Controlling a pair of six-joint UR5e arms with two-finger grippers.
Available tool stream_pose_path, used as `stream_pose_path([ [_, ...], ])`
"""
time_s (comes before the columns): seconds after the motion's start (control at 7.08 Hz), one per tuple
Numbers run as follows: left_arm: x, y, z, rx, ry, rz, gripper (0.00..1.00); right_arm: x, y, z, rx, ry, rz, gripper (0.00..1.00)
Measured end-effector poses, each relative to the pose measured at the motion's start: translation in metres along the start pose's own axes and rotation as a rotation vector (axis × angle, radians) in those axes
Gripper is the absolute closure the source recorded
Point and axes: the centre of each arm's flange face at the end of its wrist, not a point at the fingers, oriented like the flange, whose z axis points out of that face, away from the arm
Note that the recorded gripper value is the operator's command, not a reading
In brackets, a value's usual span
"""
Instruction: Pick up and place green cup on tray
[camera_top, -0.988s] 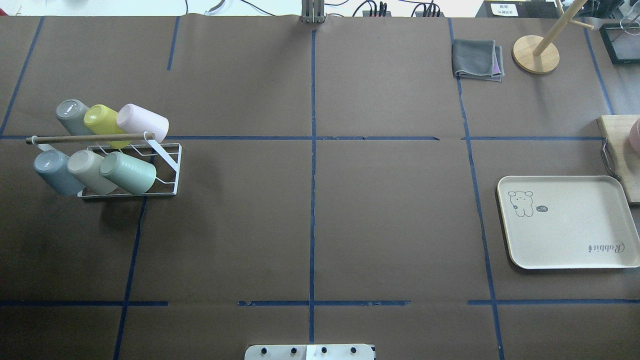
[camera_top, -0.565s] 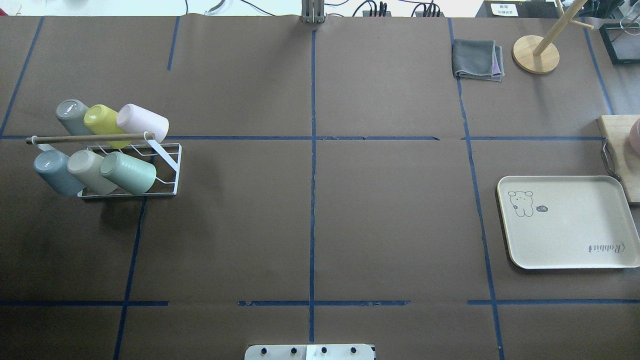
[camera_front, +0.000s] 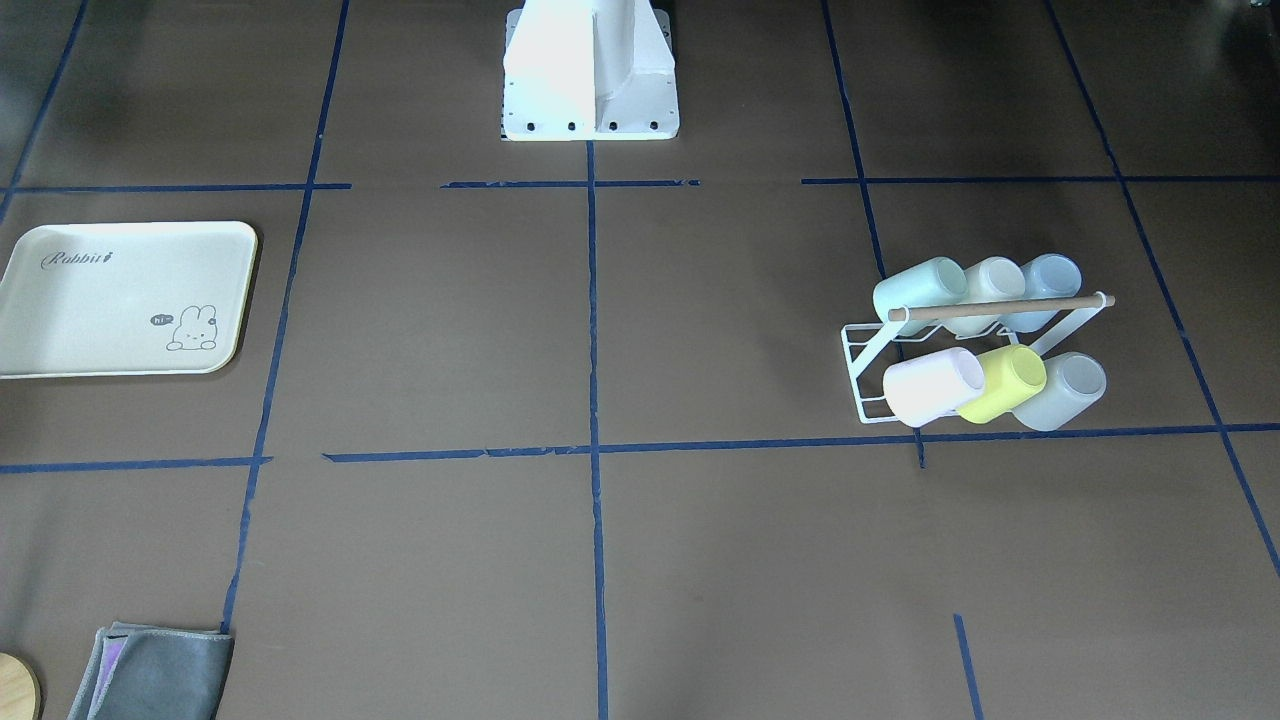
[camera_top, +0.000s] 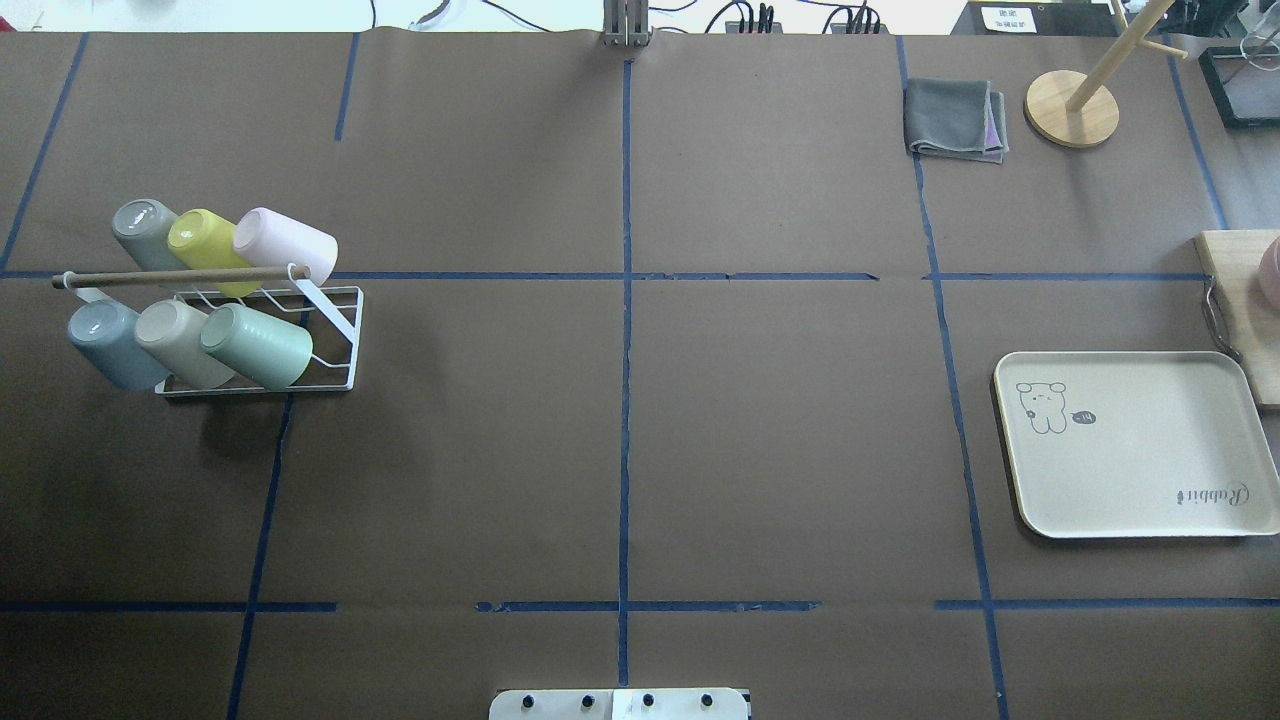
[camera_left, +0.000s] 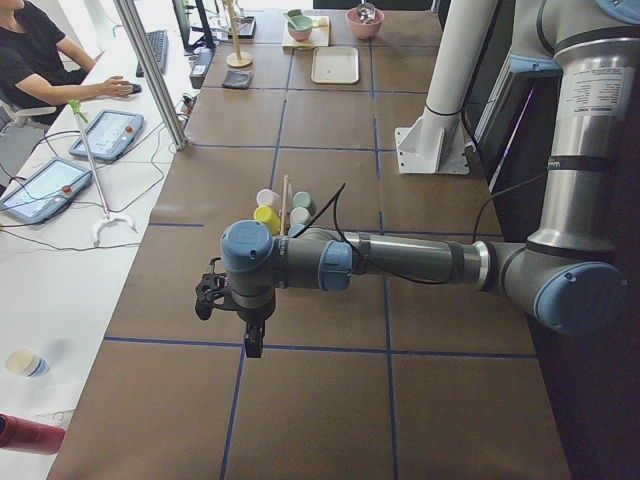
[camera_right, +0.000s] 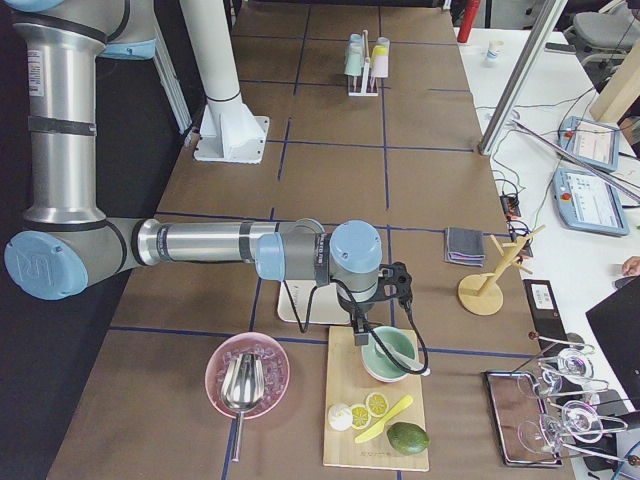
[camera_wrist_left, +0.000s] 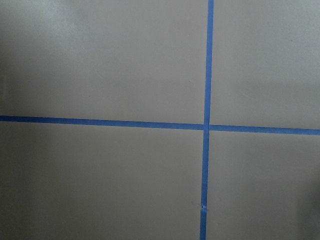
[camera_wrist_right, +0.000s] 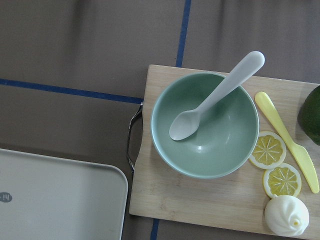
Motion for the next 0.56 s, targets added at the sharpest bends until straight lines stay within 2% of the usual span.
stream_pose_path([
  [0.28,0.001,0.0,-0.001,0.002,0.0,0.002,0.0,-0.022,-0.006,0.007,0.001,-0.041,0.016,0.0],
  [0.56,0.001,0.0,-0.001,0.003,0.0,0.003,0.0,-0.05,-0.012,0.021,0.013,-0.055,0.021,0.0],
])
